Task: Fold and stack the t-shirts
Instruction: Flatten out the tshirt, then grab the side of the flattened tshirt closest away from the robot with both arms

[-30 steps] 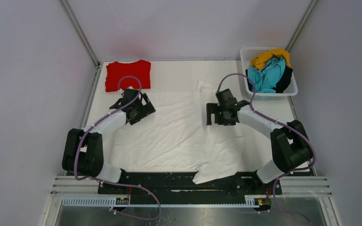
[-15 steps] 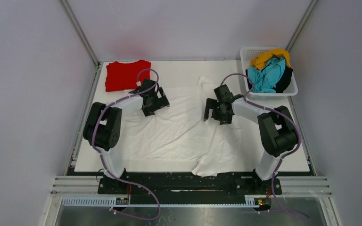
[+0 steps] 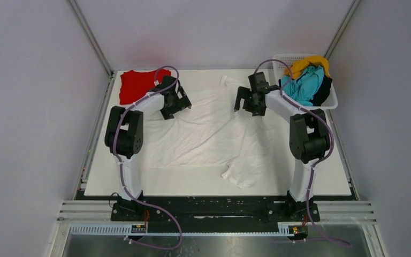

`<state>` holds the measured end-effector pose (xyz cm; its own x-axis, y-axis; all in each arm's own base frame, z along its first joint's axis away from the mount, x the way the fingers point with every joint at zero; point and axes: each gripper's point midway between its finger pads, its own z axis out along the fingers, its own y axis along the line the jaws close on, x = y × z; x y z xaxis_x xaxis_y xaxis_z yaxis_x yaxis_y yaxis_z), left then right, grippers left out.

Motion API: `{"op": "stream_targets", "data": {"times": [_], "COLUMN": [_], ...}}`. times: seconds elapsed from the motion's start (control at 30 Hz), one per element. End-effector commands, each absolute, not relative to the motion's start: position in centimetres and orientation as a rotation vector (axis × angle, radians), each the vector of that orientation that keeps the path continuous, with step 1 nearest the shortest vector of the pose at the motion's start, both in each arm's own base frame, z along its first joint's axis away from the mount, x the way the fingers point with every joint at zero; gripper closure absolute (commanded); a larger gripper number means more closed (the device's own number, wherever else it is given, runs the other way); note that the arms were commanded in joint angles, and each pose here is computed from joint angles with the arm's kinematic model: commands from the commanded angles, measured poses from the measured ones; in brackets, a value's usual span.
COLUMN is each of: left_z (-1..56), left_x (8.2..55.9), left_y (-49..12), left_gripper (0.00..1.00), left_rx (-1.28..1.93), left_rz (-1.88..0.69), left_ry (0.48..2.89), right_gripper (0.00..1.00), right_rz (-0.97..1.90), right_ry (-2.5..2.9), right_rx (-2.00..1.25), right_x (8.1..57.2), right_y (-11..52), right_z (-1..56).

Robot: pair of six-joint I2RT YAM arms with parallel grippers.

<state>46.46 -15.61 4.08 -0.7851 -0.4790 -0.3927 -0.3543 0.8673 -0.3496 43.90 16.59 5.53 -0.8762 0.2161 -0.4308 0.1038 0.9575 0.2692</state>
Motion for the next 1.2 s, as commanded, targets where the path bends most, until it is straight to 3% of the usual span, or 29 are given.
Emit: {"op": "stream_targets", "data": {"times": [0.0, 0.13, 0.33, 0.67, 1.03, 1.17], "left_z": [11.2, 12.5, 7.4, 4.4, 1.8, 0.7], "left_x": [45.1, 38.8, 27.4, 19.8, 22.9, 23.3], "left_y": [-14.4, -11.3, -5.0, 1.9, 1.0, 0.9], "left_gripper": [0.01, 0.01, 0.01, 0.01, 0.36, 0.62], "left_rx": [-0.573, -0.644, -0.991, -1.343, -1.512, -1.54], "left_rz": [-0.386, -0.344, -0.147, 0.12, 0.07, 0.121], "left_ry": [2.408, 2.312, 2.256, 2.035, 2.026, 2.065], "right_gripper": [0.01, 0.01, 0.01, 0.01, 0.0, 0.0], "right_rz": [0.274, 0.305, 0.389, 0.476, 0.416, 0.38], "right_ry": [2.523, 2.475, 2.42, 2.465, 2.439, 2.422], "right_rx": [0.145, 0.194, 0.31, 0.259, 0.247, 0.254], "right_x": [41.2, 35.9, 30.8, 29.4, 29.0, 29.1], "right_y": [15.3, 13.9, 12.7, 13.8, 12.7, 12.1], "right_z": [11.5, 11.2, 8.6, 7.9, 8.3, 8.6]}}
